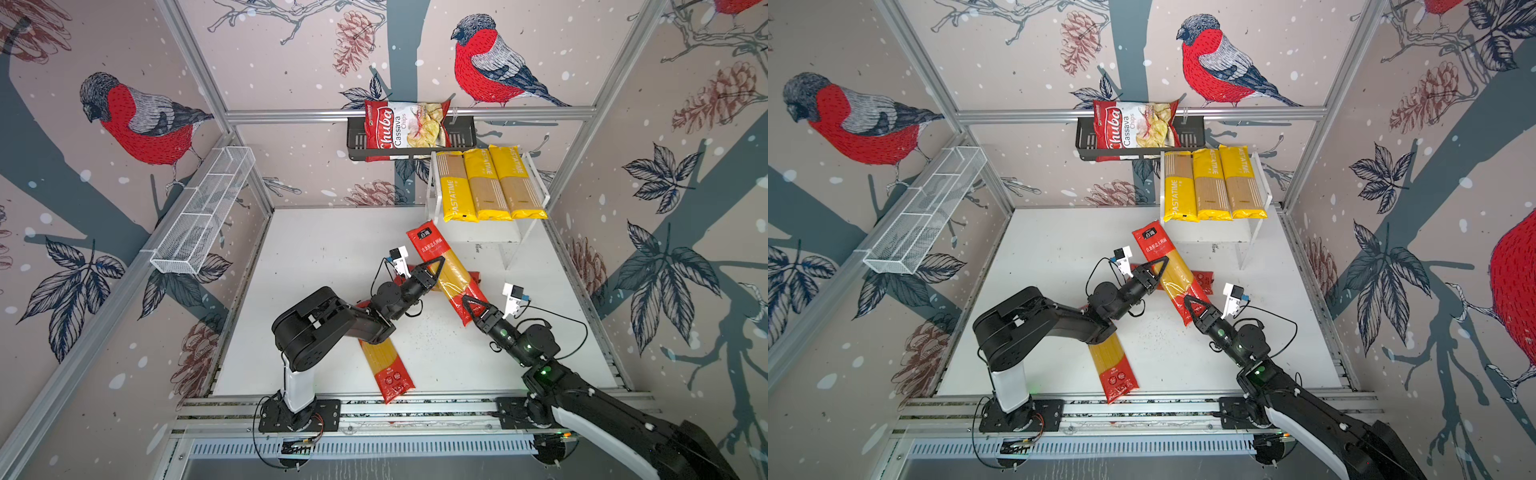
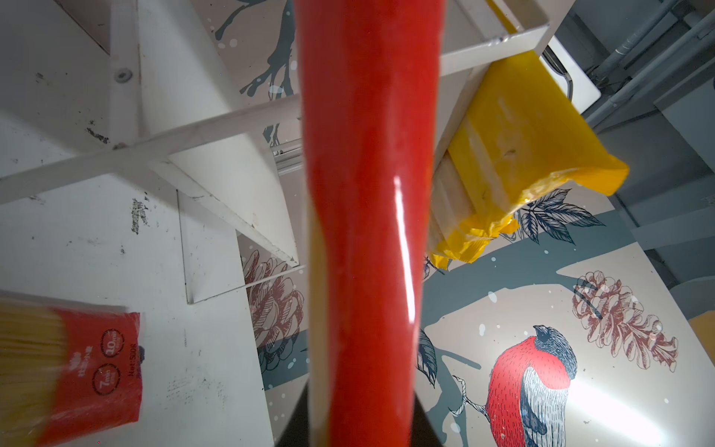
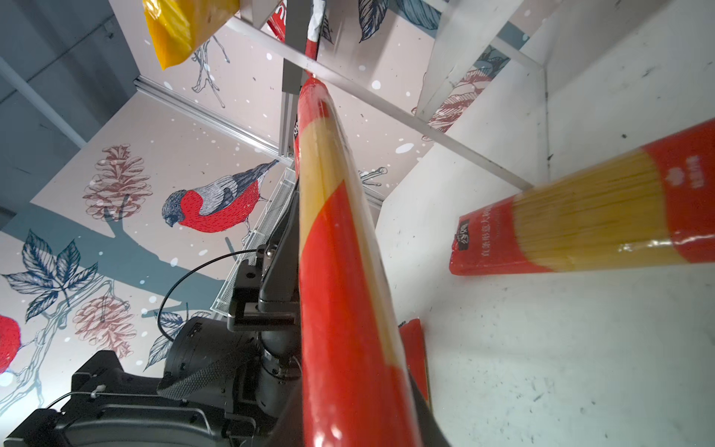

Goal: Place and organize the pasta boxes and bags onto the shelf
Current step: 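Carry the upright red pack toward the white shelf with both grippers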

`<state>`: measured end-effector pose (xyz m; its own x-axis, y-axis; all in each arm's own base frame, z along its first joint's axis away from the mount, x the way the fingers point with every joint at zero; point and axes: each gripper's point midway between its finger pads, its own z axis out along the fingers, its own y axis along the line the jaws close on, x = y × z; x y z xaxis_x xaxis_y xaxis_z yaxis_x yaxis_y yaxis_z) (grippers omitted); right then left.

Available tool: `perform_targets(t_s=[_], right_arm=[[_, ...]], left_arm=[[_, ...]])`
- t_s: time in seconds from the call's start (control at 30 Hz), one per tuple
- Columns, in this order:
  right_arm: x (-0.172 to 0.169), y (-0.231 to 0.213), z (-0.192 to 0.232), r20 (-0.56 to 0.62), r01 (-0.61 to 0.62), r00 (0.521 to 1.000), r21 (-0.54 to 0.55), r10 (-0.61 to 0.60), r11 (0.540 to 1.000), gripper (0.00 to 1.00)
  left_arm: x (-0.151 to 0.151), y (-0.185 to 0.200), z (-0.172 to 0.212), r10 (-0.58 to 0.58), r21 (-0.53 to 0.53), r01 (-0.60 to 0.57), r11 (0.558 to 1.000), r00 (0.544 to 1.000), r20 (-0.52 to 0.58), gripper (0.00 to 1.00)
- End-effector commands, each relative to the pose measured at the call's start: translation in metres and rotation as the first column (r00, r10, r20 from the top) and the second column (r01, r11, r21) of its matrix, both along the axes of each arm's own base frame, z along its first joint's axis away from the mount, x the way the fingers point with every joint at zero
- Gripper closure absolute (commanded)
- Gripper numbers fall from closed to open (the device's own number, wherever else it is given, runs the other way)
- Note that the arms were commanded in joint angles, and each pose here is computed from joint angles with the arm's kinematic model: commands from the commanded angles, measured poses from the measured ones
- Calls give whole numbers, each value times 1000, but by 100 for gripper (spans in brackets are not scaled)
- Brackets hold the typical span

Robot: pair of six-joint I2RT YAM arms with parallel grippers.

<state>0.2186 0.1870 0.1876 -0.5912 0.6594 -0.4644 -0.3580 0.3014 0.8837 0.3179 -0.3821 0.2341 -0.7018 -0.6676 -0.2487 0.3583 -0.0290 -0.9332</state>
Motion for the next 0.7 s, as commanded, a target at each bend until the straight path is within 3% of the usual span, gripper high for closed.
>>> perform_targets(t_s=[0.0,0.5,0.67], right_arm=[[10,-21,-32,-81,121,989,-64,-126,991,78],[17,-50,-42,-111,236,964,-70,-242,969,81],[18,-52,-41,-111,245,962,-68,-251,967,82]], left_arm=[[-25,-10,43,-103,-104,118,988,985,141,98],[-33,-70,30,-243,-40,251,967,959,144,99],[-26,-92,28,-299,31,297,954,943,143,99]])
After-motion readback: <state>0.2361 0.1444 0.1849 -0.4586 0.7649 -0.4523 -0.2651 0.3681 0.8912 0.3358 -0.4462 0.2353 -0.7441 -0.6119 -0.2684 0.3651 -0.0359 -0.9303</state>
